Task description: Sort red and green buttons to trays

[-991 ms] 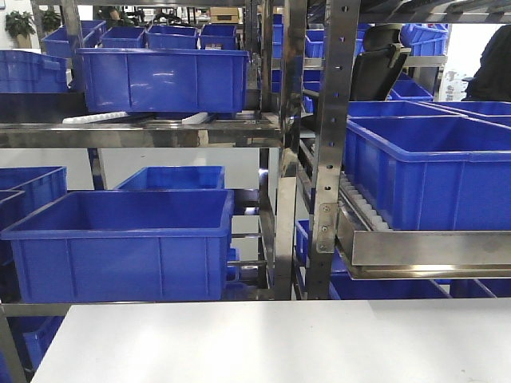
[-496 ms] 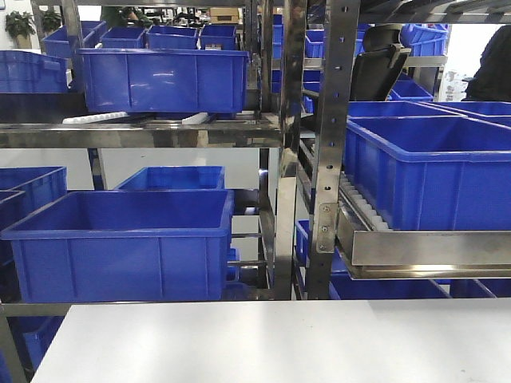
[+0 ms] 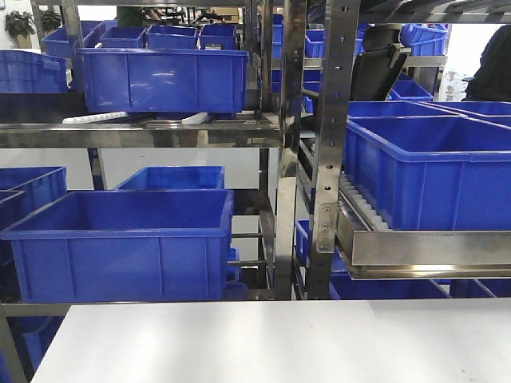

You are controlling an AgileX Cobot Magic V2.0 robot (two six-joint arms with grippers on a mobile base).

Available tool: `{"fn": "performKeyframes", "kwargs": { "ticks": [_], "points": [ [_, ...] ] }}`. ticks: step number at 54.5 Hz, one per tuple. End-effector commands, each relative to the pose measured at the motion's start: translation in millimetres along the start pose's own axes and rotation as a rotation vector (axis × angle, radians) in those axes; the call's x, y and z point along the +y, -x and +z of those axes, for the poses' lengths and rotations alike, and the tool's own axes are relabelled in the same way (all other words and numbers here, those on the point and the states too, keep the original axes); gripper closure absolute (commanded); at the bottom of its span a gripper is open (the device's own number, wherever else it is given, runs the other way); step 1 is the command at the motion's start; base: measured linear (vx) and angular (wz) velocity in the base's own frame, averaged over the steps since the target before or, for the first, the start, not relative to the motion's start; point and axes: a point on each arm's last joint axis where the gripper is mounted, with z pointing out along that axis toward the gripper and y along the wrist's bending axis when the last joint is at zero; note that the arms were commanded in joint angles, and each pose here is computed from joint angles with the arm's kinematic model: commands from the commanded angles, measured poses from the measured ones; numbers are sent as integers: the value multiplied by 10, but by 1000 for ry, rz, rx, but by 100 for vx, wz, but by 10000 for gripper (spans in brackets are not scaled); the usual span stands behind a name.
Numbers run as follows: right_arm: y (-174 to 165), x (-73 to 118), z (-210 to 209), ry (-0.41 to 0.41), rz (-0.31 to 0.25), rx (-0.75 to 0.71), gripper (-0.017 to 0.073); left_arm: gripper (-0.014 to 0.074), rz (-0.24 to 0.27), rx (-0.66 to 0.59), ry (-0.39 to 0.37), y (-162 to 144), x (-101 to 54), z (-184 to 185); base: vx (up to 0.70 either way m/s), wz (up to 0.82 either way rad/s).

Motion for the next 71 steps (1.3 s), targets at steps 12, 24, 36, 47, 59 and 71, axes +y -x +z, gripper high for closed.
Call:
{"fn": "performKeyframes", "kwargs": {
  "ticks": [12, 24, 36, 47, 59, 71],
  "points": [
    [218, -18, -34, -14, -18, -148, -108, 46, -13, -124, 5, 203, 16, -21, 0, 0],
    [216, -21, 15, -15, 40, -225, -153, 0, -13, -120, 4, 191, 14, -19, 0, 0],
    [-1157, 23, 334, -22, 76, 21, -71, 29, -13, -87, 4, 162, 14, -16, 0, 0],
    [-2313, 75, 44, -22, 103, 237, -15, 38, -13, -68, 4, 144, 14, -15, 0, 0],
    [-2647, 109, 106, 1, 113, 186, -13, 38, -13, -68, 4, 144, 14, -15, 0, 0],
    [-2966, 220, 346, 113, 96, 299, -13, 38, -13, -68, 4, 144, 14, -15, 0, 0]
  ]
}}
